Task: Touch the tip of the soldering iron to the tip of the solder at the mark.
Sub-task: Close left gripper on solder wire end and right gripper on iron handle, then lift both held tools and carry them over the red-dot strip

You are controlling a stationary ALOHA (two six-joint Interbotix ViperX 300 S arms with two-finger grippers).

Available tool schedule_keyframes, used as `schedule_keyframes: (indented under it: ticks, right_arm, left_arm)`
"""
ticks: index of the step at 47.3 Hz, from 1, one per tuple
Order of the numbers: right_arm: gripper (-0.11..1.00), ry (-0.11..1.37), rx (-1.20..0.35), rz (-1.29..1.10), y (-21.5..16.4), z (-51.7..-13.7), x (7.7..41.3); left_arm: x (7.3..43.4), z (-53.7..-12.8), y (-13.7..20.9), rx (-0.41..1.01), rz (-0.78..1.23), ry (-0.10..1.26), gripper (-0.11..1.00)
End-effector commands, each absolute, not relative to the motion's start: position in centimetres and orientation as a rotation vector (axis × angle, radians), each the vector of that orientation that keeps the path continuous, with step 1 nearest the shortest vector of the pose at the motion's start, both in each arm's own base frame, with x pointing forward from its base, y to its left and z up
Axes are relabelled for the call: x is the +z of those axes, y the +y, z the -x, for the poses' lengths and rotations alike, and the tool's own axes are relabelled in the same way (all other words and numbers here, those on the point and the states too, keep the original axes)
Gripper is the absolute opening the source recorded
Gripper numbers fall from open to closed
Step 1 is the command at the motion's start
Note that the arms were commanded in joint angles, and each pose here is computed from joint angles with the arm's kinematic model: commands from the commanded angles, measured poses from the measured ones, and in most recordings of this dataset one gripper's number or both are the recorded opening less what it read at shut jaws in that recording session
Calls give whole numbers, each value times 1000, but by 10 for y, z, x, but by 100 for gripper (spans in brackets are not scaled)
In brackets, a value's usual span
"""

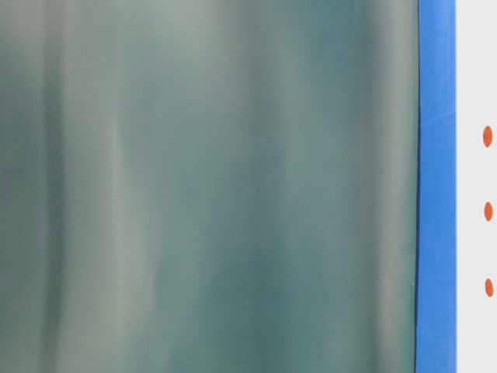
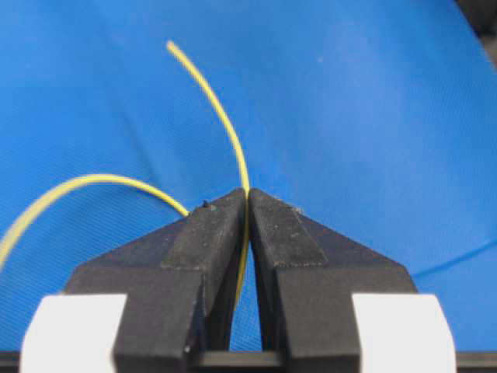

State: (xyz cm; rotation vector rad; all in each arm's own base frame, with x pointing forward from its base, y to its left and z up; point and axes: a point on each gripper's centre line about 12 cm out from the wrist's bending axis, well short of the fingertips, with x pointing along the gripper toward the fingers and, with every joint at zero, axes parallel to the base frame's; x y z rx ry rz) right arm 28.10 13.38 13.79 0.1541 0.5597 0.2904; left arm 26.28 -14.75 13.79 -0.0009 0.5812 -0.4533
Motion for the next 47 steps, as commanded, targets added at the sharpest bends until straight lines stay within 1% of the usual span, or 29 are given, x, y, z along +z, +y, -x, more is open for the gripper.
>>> schedule_keyframes:
  ticks: [1, 8, 16, 23, 30, 38, 47]
  right_arm:
    - [6, 592, 301, -174, 133, -287, 169]
    - [6, 678, 294, -179, 126, -290, 188]
    - [7, 732, 282, -177, 121, -293, 192]
    - [7, 742, 274, -163, 117, -296, 195]
    - [6, 796, 220, -171, 98, -300, 194]
    - [6, 860, 139, -175, 69, -306, 196]
    - [7, 933, 40, -172, 32, -311, 202]
  left_arm:
    - [167, -268, -147, -442, 22, 569, 2]
    - [189, -268, -143, -418, 46, 613, 2]
    - [191, -271, -141, -392, 75, 648, 2]
    - [196, -281, -134, -353, 93, 660, 2]
    - [199, -297, -113, -269, 113, 689, 2]
    - [200, -316, -84, -163, 128, 738, 2]
    - [199, -335, -56, -70, 132, 825, 2]
